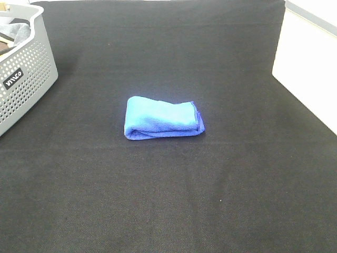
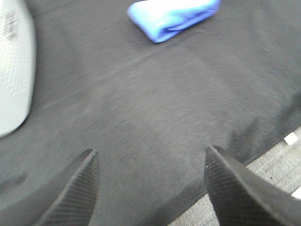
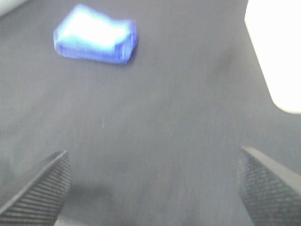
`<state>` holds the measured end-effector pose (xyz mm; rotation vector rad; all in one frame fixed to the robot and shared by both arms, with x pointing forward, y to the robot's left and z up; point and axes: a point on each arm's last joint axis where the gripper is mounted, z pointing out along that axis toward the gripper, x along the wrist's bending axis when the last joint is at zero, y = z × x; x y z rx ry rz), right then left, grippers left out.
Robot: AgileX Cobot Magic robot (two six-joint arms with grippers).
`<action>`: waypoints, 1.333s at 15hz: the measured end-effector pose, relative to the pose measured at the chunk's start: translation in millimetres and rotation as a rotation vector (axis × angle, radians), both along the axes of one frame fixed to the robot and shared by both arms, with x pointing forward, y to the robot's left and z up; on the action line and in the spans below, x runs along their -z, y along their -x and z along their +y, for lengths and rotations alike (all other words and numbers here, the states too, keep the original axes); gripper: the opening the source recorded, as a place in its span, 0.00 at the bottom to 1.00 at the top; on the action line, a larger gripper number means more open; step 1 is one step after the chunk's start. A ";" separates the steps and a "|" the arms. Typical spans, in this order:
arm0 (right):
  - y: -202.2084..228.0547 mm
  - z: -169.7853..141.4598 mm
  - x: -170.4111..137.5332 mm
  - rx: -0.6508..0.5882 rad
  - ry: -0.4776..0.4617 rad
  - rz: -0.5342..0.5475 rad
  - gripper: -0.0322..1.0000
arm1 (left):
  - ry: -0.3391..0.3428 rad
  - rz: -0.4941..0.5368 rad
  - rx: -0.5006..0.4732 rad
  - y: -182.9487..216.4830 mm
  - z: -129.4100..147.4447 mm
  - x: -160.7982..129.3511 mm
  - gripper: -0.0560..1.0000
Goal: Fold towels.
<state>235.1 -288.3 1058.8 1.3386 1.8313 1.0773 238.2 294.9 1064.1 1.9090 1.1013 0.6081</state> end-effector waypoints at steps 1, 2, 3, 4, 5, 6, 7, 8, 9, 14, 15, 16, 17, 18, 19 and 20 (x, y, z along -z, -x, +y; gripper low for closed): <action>-1.3 0.2 3.1 0.000 0.002 0.012 0.89 | -0.008 -0.015 0.019 -2.0 -1.8 2.4 0.64; -1.7 0.3 3.9 0.000 0.002 0.015 0.89 | -0.016 -0.024 0.030 -4.5 -3.3 6.1 0.64; -1.7 0.3 3.9 0.000 0.002 0.015 0.89 | -0.024 -0.019 0.038 -6.2 -4.4 10.2 0.64; -1.7 0.3 3.9 0.000 0.002 0.015 0.89 | -0.028 -0.016 0.040 -6.8 -4.8 12.0 0.64; -1.7 0.3 3.9 0.000 0.002 0.015 0.89 | -0.029 -0.022 0.042 -7.0 -4.9 11.7 0.64; -1.6 0.3 3.9 -0.001 0.001 0.015 0.89 | -0.033 -0.026 0.045 -7.1 -4.9 11.6 0.64; -1.6 0.3 3.9 -0.001 0.001 0.015 0.89 | -0.034 -0.028 0.046 -7.1 -4.9 11.5 0.64; -1.6 0.3 3.9 -0.001 0.001 0.015 0.89 | -0.036 -0.029 0.047 -7.1 -4.9 11.5 0.64; -1.6 0.3 3.9 -0.001 0.001 0.015 0.89 | -0.039 -0.030 0.050 -7.1 -4.9 11.5 0.64; -1.6 0.3 3.9 -0.001 0.001 0.015 0.89 | -0.038 -0.030 0.049 -7.1 -4.9 11.5 0.64; -1.6 0.3 3.9 -0.001 0.001 0.015 0.89 | -0.038 -0.030 0.049 -7.1 -4.9 11.5 0.64; -1.6 0.3 3.9 -0.001 0.001 0.015 0.89 | -0.038 -0.030 0.048 -7.1 -4.9 11.5 0.64; -1.6 0.3 3.9 -0.001 0.001 0.015 0.89 | -0.038 -0.030 0.036 -7.2 -4.8 11.5 0.64; -1.6 0.3 3.9 -0.001 0.001 0.015 0.89 | -0.039 -0.029 0.005 -7.5 -4.6 11.5 0.64; -1.6 0.4 3.9 -0.001 0.001 0.015 0.89 | -0.039 -0.028 -0.040 -8.0 -4.3 11.5 0.64; -1.7 0.5 3.9 0.008 0.000 0.015 0.89 | -0.040 -0.027 -0.102 -8.5 -3.8 11.5 0.64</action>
